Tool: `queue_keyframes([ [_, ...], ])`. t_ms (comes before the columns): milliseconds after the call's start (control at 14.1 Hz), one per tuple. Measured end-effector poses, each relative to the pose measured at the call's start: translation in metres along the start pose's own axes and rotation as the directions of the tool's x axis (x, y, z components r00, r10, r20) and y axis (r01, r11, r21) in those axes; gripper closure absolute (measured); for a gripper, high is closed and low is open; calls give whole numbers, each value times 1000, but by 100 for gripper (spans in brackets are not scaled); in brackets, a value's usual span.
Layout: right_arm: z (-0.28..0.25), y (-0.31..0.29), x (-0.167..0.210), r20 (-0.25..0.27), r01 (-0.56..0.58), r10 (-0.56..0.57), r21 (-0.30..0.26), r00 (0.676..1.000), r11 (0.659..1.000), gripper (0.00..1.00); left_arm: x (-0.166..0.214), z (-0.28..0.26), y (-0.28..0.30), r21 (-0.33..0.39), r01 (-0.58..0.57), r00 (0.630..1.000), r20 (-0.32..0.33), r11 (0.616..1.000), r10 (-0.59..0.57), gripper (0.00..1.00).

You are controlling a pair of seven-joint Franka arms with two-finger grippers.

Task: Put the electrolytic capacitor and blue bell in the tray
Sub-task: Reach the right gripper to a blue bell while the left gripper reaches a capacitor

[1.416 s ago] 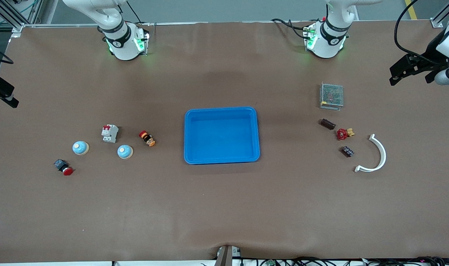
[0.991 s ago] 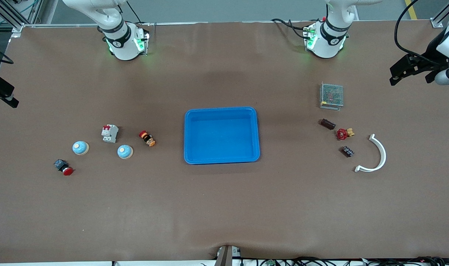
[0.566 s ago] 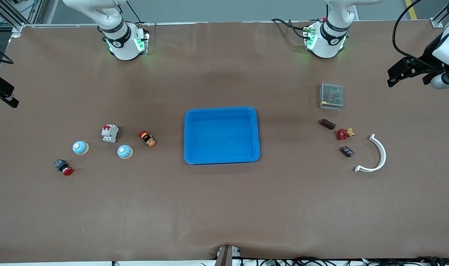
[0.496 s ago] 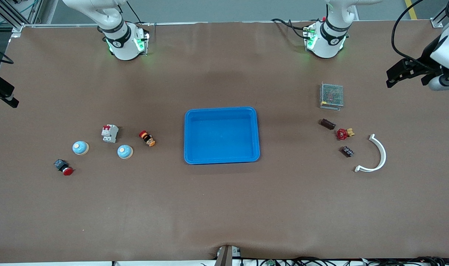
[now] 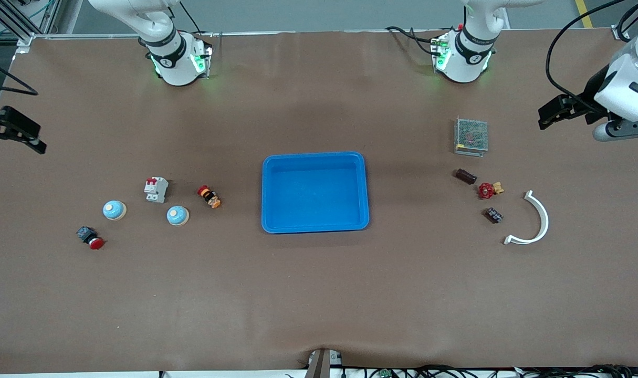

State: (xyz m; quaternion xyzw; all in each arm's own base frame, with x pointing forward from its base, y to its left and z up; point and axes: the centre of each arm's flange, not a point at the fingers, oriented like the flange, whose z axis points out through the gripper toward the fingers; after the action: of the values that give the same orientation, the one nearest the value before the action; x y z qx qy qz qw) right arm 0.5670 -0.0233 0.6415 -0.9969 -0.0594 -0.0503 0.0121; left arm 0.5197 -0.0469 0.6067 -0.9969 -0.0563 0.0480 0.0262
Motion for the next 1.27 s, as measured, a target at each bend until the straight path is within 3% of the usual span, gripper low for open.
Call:
queue_keyframes([
  [425, 62, -28, 28, 79, 40, -42, 29, 996, 999, 0, 3, 55, 10, 6, 102, 994, 46, 995, -102, 0],
  [779, 137, -37, 50, 96, 48, -51, 32, 994, 998, 0, 4, 131, 19, 10, 225, 974, 35, 974, -225, 0],
  [991, 178, -46, 46, 91, 60, -62, 30, 994, 998, 0, 0, 177, 19, 5, 332, 943, 23, 943, -332, 0],
  [1274, 216, -58, 38, 129, 75, -79, 33, 989, 997, 0, -12, 233, 17, -17, 455, 890, -5, 890, -455, 0],
])
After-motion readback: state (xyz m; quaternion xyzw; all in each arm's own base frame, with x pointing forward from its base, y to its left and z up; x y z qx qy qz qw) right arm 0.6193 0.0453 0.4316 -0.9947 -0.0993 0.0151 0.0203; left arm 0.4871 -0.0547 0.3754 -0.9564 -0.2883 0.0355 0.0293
